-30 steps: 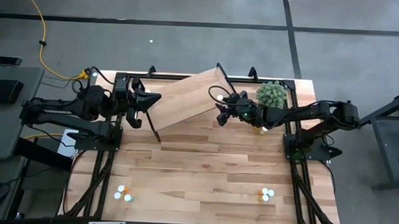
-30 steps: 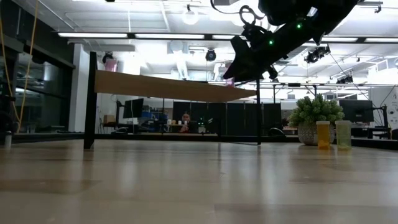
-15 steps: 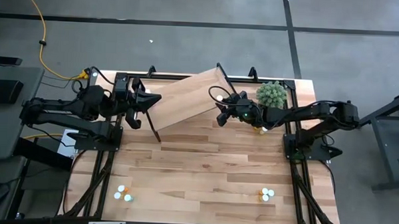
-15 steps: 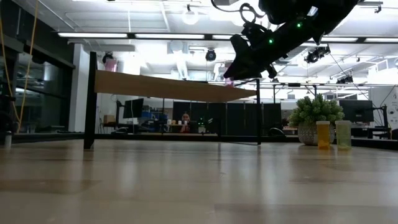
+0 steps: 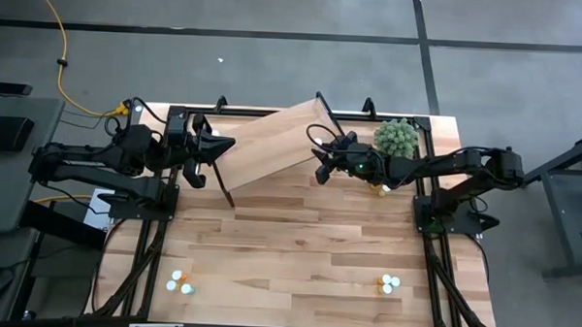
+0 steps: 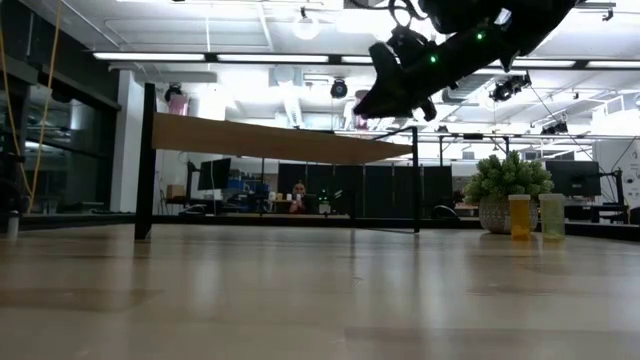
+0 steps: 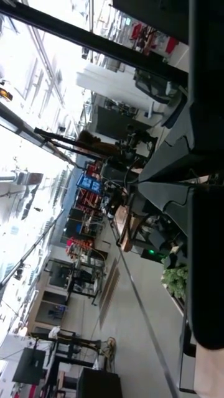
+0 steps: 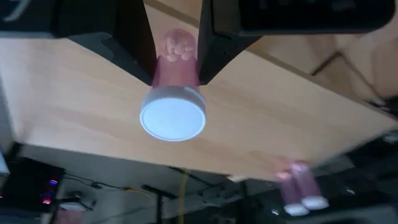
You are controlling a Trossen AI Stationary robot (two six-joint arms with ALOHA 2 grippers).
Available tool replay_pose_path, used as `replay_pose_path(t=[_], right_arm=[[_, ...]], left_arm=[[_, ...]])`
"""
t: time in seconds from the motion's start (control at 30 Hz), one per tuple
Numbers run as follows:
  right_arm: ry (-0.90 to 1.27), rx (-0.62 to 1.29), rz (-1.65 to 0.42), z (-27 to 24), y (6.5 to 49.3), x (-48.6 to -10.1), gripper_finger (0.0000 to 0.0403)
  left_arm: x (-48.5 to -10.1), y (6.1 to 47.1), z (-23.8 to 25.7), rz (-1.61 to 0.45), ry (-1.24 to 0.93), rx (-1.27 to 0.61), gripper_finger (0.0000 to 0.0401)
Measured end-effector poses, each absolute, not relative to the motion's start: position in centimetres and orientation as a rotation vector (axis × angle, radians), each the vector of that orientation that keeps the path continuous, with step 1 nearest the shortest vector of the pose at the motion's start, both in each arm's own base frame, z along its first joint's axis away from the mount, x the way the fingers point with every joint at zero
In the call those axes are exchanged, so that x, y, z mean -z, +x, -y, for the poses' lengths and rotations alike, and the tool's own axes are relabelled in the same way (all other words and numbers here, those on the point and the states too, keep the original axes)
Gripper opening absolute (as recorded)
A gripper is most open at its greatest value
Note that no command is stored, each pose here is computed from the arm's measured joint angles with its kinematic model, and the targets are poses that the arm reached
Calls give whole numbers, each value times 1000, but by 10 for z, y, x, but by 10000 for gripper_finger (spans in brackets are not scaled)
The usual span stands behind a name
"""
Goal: Pick and place medicine bottles onto shelf by color
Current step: Put the pink pill bottle on the shelf aligned with the other pink pill bottles
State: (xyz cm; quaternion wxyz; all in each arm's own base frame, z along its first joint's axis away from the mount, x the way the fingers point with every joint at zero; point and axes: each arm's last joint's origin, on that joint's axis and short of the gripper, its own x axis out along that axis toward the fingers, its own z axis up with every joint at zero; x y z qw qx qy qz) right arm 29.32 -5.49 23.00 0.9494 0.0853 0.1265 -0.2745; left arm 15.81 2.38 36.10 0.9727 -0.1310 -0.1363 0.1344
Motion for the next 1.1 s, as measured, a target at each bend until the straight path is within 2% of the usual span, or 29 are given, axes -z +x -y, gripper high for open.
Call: replay_pose_path(t=[0.1, 0.2, 0.37, 0.5, 0.6, 0.7, 0.9, 1.1], right_arm=[[170, 486, -238, 49, 301, -246, 90], [112, 421, -248, 42, 310, -268, 90], [33, 349, -244, 30, 320, -309, 90], [35, 301, -234, 23, 323, -328, 90], [41, 267, -208, 17, 324, -337, 90], [46, 242, -203, 10, 325, -339, 90], [34, 201, -186, -3, 327, -340, 90], [16, 153, -208, -12, 340, -336, 90]], left_arm=[[-360, 161, -24, 268, -272, -282, 12], [-355, 168, -25, 232, -255, -291, 44], [-343, 186, -27, 150, -188, -307, 132], [-332, 201, -29, 85, -180, -319, 204], [-324, 212, -31, 46, -179, -323, 242], [-317, 222, -31, 24, -178, -314, 257], [-313, 241, -32, 92, -221, -247, 257], [-306, 248, -32, 64, -241, -228, 256]])
